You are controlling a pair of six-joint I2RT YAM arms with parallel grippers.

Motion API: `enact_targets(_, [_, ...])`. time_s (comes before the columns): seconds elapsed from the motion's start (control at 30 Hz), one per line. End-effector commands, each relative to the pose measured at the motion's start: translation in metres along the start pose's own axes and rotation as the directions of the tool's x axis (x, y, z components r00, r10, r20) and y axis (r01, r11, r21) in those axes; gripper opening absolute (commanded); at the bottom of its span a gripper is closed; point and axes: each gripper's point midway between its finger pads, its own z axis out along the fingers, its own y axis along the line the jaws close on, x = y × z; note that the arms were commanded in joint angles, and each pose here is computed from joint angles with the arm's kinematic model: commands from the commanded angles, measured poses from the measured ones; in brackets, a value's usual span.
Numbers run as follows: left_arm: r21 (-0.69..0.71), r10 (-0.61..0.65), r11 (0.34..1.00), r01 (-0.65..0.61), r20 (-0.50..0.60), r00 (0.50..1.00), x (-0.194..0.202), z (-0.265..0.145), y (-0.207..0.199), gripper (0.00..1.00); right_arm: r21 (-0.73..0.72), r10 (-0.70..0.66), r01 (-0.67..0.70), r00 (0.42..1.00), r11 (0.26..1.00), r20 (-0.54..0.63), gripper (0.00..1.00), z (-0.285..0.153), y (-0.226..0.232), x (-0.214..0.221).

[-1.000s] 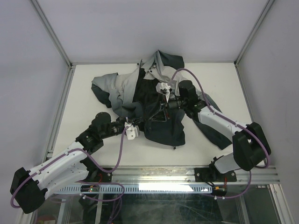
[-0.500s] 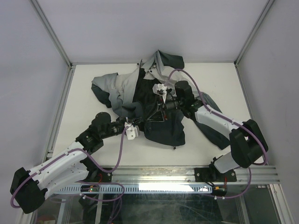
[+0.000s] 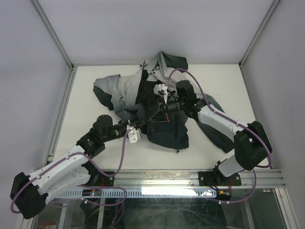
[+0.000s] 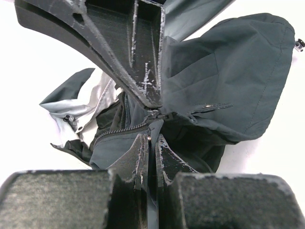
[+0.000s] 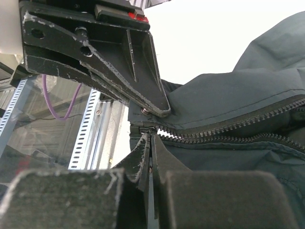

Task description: Zip up the jacket

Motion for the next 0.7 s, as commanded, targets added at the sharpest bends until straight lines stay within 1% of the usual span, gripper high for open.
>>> enact_targets(0.0, [-0.008,0.054,0.999,-0.054,0.107,0.993,-0.036,-0.006,0.012,0.0,0.115,-0.062,0.066,0.997,0.991,-0.039,0.0,-0.002,-0.023,-0.018])
enact_targets(0.13, [0.031,0.034,0.999,-0.038,0.136,0.99,-0.043,-0.009,0.004,0.0,0.243,-0.019,0.046,0.994,0.969,-0.112,0.0,-0.006,-0.051,-0.015])
enact_targets(0.23, [0.063,0.021,0.998,-0.031,0.152,0.988,-0.045,-0.012,-0.004,0.0,0.289,0.009,0.034,0.99,0.957,-0.144,0.0,-0.005,-0.063,-0.016])
enact_targets(0.27, [0.065,0.02,0.997,-0.03,0.151,0.988,-0.044,-0.012,-0.006,0.0,0.283,0.006,0.039,0.988,0.958,-0.157,0.0,-0.002,-0.063,-0.016])
enact_targets(0.37, [0.045,0.023,0.999,-0.029,0.12,0.993,-0.035,-0.013,-0.006,0.0,0.203,-0.04,0.078,0.982,0.976,-0.184,0.0,0.01,-0.048,-0.017])
enact_targets(0.43, [0.025,0.03,0.999,-0.033,0.103,0.994,-0.032,-0.014,-0.004,0.0,0.154,-0.04,0.069,0.982,0.986,-0.184,0.0,0.015,-0.04,-0.015])
enact_targets(0.47, [0.019,0.036,0.999,-0.038,0.1,0.994,-0.031,-0.015,-0.003,0.0,0.153,-0.026,0.055,0.982,0.987,-0.186,0.0,0.016,-0.04,-0.013])
enact_targets(0.53, [0.019,0.046,0.999,-0.048,0.103,0.994,-0.032,-0.015,-0.003,0.0,0.181,0.016,0.026,0.974,0.983,-0.227,0.0,0.016,-0.048,-0.001])
enact_targets(0.67, [0.029,0.059,0.998,-0.063,0.115,0.992,-0.036,-0.016,-0.004,0.0,0.305,0.135,-0.036,0.941,0.952,-0.31,0.0,0.01,-0.073,0.019])
